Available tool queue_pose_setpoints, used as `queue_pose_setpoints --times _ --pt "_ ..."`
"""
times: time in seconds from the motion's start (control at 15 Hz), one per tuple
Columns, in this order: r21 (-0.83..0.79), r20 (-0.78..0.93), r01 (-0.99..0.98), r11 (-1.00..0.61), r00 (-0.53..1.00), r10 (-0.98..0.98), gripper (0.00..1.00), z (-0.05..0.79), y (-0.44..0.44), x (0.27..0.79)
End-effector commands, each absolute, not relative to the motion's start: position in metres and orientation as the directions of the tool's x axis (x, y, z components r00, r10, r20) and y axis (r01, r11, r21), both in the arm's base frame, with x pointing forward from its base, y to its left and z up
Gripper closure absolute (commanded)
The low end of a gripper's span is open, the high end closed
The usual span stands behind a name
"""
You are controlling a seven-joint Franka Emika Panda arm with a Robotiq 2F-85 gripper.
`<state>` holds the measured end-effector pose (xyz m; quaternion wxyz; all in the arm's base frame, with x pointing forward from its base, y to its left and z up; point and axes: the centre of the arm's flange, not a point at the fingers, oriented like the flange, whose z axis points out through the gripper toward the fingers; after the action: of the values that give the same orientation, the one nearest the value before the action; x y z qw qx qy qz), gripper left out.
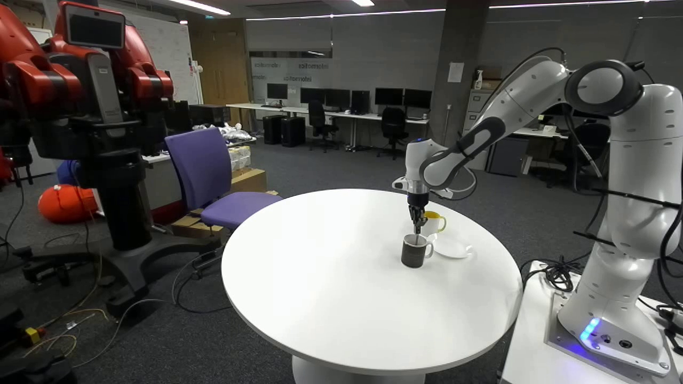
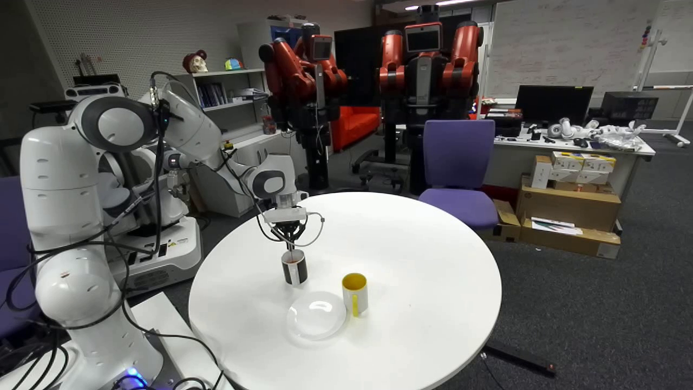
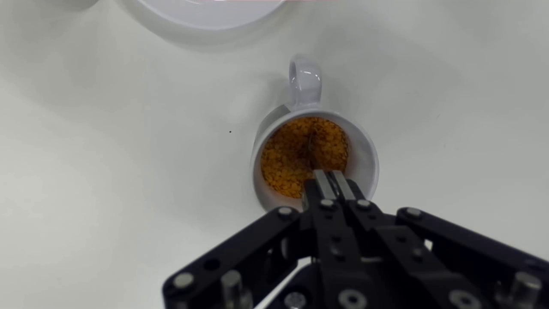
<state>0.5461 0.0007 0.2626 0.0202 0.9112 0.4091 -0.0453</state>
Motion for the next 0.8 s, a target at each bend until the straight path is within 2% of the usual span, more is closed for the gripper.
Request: queue_pose_setpoints --times 0.0,0.73 --pt "-0.025 -0.098 0.753 -0.658 0.653 0.751 0.99 0.274 -0.003 0.532" --pt "-0.013 -0.085 0.757 -0.653 0.650 0.755 0.99 0.277 0.005 0.542"
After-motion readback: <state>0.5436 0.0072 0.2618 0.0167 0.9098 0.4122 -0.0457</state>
